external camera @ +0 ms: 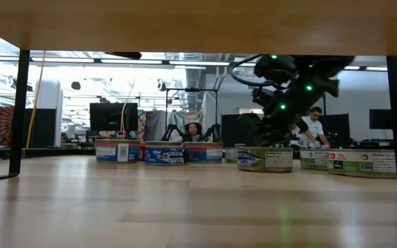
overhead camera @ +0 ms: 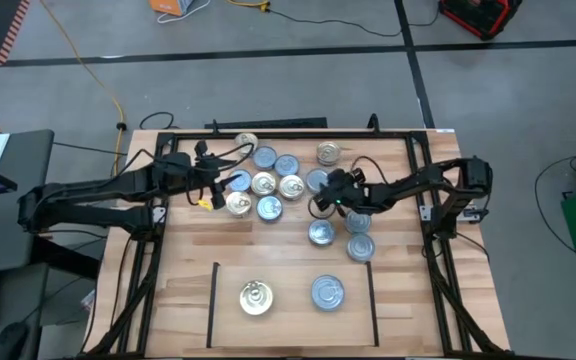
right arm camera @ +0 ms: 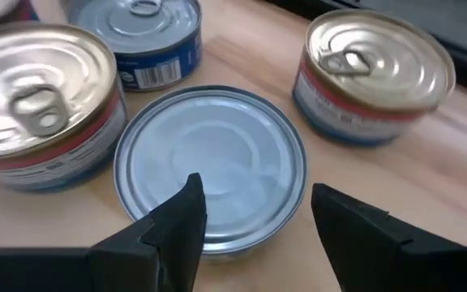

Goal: Stack canned seafood by type on shelf
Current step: Put the top green and white tuna can on the shelf

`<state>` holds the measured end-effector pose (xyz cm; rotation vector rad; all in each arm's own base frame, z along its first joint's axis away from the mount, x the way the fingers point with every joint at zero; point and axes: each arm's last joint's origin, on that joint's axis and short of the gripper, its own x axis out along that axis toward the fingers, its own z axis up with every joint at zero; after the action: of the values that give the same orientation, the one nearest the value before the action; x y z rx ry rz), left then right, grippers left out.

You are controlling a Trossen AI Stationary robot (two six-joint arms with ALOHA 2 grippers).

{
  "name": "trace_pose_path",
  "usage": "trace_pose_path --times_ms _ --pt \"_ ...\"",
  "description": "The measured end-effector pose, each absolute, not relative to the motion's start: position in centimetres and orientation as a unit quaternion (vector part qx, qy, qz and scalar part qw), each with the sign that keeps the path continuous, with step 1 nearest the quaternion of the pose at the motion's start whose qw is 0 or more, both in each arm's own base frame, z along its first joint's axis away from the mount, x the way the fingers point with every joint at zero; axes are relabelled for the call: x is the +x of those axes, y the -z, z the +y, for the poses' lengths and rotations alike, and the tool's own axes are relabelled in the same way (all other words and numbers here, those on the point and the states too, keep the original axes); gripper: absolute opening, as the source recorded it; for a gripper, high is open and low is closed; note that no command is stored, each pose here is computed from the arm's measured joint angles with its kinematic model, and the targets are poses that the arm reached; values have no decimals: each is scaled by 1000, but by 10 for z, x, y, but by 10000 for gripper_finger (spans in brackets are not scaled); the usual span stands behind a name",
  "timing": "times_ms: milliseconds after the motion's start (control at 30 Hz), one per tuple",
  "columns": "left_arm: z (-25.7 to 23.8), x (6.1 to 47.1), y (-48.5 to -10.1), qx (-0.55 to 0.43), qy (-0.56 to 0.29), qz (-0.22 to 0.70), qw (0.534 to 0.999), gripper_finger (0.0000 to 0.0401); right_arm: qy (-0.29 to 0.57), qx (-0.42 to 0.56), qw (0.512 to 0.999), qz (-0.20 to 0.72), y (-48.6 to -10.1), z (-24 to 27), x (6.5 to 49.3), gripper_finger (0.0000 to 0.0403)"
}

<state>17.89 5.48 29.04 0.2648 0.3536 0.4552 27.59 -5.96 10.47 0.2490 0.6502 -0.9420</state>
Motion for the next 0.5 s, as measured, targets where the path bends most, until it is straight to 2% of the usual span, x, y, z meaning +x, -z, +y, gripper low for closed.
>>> trace_pose_path --times_ms 267,400,500 --pt "56 196 -289 163 -140 145 966 168 397 115 877 243 -99 -44 263 255" --pt "62 206 -283 181 -138 153 962 168 378 92 888 246 -115 -44 261 255" --pt "67 212 -278 189 -143 160 958 168 378 89 892 230 -141 -50 263 255"
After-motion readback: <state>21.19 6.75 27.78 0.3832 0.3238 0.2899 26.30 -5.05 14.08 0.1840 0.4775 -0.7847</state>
